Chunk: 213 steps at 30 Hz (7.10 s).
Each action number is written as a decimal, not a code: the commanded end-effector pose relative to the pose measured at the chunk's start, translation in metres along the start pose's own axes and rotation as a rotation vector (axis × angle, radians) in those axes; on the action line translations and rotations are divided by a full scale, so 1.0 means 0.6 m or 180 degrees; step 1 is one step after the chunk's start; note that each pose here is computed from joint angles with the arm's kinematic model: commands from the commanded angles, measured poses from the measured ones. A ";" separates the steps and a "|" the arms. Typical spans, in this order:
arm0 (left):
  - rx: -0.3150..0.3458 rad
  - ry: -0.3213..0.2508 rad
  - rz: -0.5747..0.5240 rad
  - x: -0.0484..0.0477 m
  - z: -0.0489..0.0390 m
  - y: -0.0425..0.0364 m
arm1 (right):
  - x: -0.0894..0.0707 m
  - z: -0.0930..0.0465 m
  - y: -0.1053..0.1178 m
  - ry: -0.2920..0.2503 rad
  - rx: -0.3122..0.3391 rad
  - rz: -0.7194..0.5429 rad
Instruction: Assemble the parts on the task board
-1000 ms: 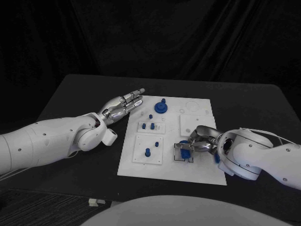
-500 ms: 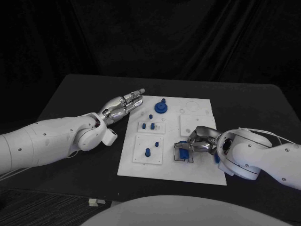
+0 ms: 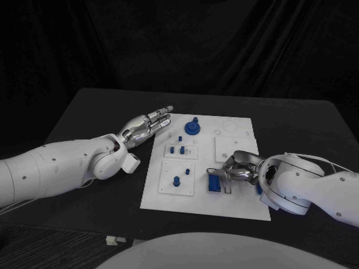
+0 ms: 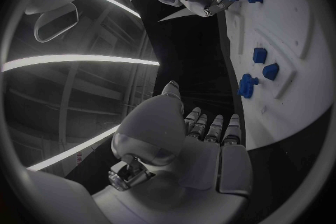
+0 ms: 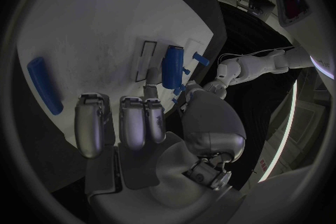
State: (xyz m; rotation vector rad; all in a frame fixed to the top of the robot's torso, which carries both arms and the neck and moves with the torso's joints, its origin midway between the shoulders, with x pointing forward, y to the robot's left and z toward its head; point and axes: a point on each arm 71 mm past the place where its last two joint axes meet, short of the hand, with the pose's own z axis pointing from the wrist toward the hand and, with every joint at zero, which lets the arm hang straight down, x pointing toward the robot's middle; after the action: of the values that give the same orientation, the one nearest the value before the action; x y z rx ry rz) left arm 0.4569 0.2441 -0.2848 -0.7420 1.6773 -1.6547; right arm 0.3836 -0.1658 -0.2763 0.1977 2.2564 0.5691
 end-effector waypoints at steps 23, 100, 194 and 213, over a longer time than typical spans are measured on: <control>0.0018 -0.0002 -0.0028 -0.002 -0.003 0.000 | -0.053 -0.047 -0.002 -0.0789 -0.0712 0.0286; -0.0054 0.0021 -0.0061 -0.003 -0.009 0.006 | 0.031 -0.044 -0.001 -0.1008 -0.1340 -0.1183; -0.0143 0.0051 -0.0100 -0.003 -0.015 0.014 | 0.057 -0.058 -0.010 -0.1020 -0.1336 -0.1055; -0.0159 0.0054 -0.0106 -0.003 -0.016 0.015 | 0.061 -0.049 -0.010 -0.1060 -0.1265 -0.1017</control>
State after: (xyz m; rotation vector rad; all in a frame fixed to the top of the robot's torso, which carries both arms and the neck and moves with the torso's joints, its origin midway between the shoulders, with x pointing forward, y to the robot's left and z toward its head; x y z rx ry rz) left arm 0.4518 0.2542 -0.2943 -0.7841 1.7378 -1.6289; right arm 0.3378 -0.1686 -0.2834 -0.2629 1.7541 0.7615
